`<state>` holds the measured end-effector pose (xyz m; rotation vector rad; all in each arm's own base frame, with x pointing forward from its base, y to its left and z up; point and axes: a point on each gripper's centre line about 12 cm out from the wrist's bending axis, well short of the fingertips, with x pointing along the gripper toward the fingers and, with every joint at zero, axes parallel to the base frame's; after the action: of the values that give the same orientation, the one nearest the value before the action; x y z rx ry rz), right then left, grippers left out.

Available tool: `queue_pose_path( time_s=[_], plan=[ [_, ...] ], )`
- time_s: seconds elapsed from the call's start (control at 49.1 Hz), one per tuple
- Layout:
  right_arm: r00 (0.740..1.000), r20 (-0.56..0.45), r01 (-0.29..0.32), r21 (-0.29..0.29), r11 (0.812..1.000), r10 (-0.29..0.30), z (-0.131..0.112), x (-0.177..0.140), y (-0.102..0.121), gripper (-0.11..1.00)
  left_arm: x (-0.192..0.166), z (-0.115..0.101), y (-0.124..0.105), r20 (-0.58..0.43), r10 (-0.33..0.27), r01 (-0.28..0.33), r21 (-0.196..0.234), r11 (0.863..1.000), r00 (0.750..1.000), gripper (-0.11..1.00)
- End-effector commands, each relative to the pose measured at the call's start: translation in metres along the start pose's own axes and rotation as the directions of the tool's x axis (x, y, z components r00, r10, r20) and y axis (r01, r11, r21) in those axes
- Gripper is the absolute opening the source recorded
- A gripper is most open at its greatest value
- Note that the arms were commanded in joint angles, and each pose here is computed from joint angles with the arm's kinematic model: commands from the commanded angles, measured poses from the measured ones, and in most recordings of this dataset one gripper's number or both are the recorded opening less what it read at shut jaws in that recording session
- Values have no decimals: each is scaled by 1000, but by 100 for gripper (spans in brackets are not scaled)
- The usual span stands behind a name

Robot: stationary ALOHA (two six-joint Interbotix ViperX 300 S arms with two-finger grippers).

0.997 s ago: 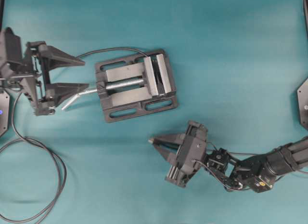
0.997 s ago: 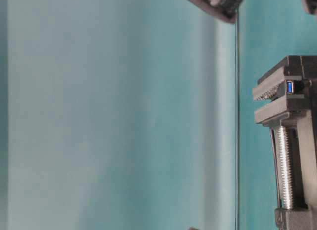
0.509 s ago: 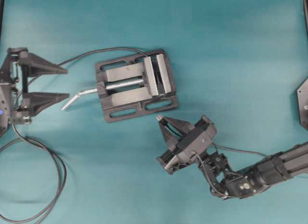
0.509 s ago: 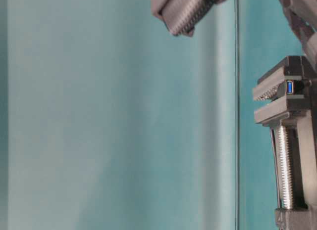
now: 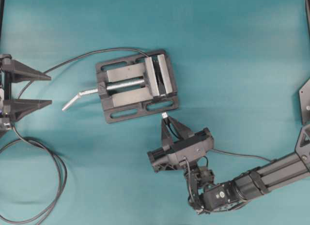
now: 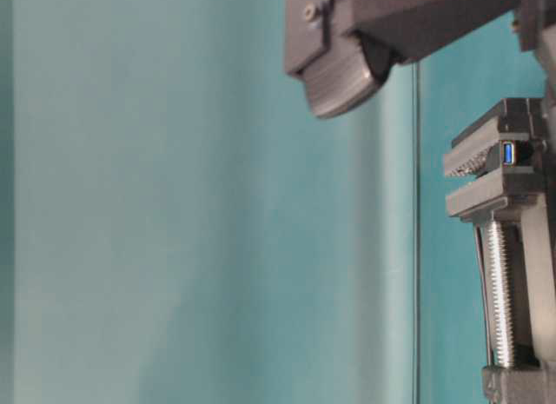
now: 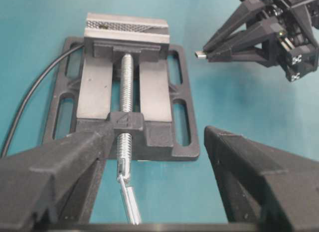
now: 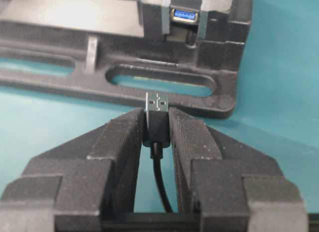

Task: Insert the USB cable into the fixed female connector.
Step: 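Move the right gripper's USB plug toward the vise's blue port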

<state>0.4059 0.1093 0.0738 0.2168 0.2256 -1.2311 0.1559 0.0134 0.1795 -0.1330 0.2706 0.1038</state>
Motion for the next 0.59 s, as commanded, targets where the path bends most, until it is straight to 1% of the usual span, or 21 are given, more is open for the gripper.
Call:
queue_pose_path(
  time_s=[0.0,0.081,0.163,0.265,0.407,0.57],
  plan=[
    [1000,11,24,54,998,-25,17,-4,7,20,1,4,-1,12,-4,4,21,1000,1000,88],
    [999,14,43,61,997,-44,18,-2,7,20,0,3,-1,9,-6,6,27,1000,1000,88],
    [998,11,56,65,996,-57,19,2,6,20,0,3,-1,10,-8,8,47,999,1000,88],
    [998,4,69,69,995,-69,20,5,6,20,1,4,-2,11,-13,12,60,998,1000,88],
    [996,-11,90,82,993,-89,21,7,6,20,0,1,-2,2,-13,13,61,998,1000,88],
    [996,-11,94,86,992,-93,22,6,7,20,0,-1,-2,3,-15,14,61,998,1000,88]
  ],
)
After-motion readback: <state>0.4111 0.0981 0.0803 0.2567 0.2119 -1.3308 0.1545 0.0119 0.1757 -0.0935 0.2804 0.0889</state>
